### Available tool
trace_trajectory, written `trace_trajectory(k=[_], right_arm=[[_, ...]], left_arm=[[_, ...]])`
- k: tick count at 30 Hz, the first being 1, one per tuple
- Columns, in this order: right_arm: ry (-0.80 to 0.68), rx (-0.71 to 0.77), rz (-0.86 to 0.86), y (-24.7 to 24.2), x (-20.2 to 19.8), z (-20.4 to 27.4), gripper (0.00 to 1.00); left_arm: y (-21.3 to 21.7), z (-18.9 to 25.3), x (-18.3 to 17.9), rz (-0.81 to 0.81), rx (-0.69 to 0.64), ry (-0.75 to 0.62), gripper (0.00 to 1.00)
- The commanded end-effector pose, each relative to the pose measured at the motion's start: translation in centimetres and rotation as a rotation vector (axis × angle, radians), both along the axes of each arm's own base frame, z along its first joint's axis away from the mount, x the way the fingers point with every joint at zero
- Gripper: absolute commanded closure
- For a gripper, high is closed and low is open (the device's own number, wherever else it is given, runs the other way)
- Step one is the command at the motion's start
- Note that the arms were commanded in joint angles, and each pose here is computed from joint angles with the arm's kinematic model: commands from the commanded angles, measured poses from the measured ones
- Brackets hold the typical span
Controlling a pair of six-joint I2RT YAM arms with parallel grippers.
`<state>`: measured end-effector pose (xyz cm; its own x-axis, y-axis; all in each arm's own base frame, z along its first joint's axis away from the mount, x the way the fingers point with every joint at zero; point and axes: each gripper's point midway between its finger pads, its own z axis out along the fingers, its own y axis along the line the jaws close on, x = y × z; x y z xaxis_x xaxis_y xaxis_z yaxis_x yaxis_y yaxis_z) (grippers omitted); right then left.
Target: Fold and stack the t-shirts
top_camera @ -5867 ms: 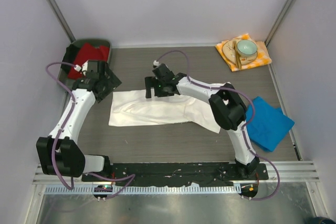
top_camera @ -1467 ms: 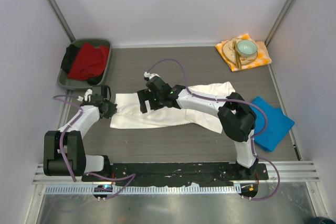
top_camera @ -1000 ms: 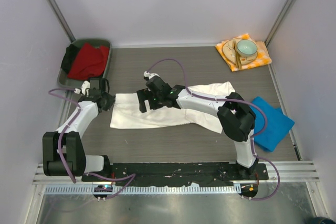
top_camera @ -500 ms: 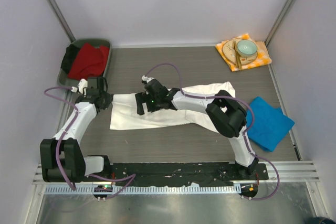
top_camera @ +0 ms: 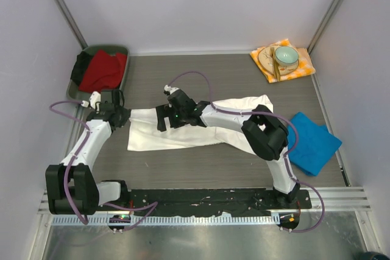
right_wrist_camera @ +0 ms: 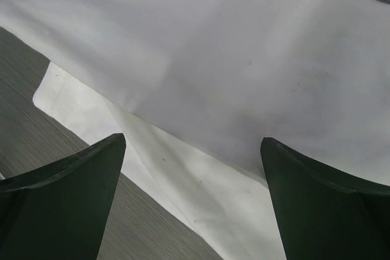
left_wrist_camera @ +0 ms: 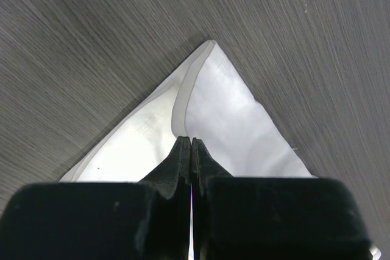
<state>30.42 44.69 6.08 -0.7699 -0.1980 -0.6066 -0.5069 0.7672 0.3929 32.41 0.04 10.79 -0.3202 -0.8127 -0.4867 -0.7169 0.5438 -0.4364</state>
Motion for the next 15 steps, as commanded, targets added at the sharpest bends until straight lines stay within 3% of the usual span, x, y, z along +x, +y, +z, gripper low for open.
trace_trajectory(k=[1, 15], right_arm=[[-0.099, 0.130, 0.005, 1.2, 0.8, 7.5, 0.00], [-0.074, 0.124, 0.036, 2.2, -0.5, 7.0, 0.00]], left_arm=[[0.9, 2.9, 0.8, 0.016, 0.037, -0.077, 1.00], [1.8, 2.9, 0.3, 0.038, 0.039, -0.074, 1.00]])
